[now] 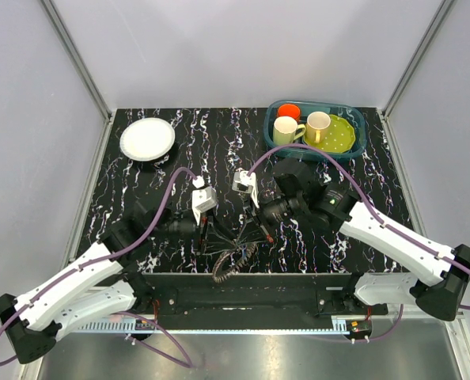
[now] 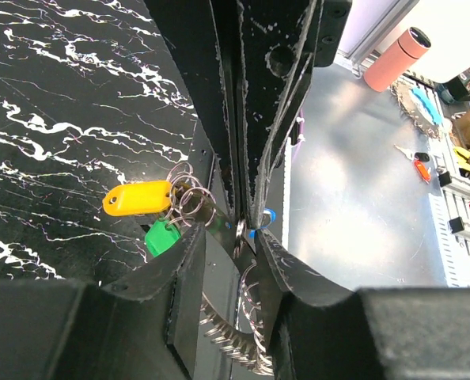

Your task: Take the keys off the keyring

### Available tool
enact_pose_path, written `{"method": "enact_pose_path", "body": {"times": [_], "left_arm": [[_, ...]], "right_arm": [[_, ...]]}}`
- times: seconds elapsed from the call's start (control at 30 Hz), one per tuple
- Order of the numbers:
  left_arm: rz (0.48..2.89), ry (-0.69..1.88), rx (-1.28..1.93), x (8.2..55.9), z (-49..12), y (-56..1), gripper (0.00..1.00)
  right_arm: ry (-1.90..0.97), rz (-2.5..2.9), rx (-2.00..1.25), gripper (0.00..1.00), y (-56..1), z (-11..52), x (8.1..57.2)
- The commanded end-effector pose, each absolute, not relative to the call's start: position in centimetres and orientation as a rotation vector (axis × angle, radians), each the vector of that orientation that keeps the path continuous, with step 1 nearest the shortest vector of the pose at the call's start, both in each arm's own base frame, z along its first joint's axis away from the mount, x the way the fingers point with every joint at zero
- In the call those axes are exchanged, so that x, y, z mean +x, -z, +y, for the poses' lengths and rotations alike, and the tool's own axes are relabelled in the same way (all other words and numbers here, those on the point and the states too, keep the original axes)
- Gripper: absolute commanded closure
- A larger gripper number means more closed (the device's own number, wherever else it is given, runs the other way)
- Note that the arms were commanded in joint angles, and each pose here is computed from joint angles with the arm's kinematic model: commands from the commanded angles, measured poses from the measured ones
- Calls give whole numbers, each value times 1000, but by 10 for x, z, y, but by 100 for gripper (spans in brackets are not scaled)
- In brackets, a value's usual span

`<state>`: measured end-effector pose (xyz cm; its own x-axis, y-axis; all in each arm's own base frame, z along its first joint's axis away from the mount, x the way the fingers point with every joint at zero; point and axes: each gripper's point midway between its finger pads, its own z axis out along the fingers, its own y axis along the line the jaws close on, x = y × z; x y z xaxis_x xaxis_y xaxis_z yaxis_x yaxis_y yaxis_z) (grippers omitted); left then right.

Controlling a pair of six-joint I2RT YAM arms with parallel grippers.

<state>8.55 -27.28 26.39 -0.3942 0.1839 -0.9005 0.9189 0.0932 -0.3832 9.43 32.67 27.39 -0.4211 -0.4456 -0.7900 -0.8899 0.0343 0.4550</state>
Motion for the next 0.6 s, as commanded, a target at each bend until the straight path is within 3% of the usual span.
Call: {"method": "enact_pose_path", "body": {"times": [0.0, 0.1, 0.13, 0.2, 0.4, 0.5, 0.57], "left_arm": [[1591, 1399, 1109, 83, -279, -285, 70], [1585, 1425, 1136, 79, -281, -283, 82], [1585, 1445, 1154, 76, -281, -282, 94], [1579, 1461, 1170, 74, -281, -280, 100], [1548, 1444, 1146, 78, -281, -279, 100], [1498, 1408, 1106, 84, -281, -289, 100], [1473, 1391, 1090, 86, -279, -294, 100]], "right_arm": [[-1419, 1759, -1358, 100, -297, 331, 88], [-1426, 1749, -1363, 100, -296, 331, 87], [-1425, 1742, -1363, 100, -296, 332, 88], [-1426, 1740, -1364, 100, -296, 332, 88], [-1394, 1751, -1287, 98, -302, 333, 96], [-1408, 1755, -1194, 79, -308, 336, 101], [-1423, 1761, -1153, 73, -307, 333, 99]]}}
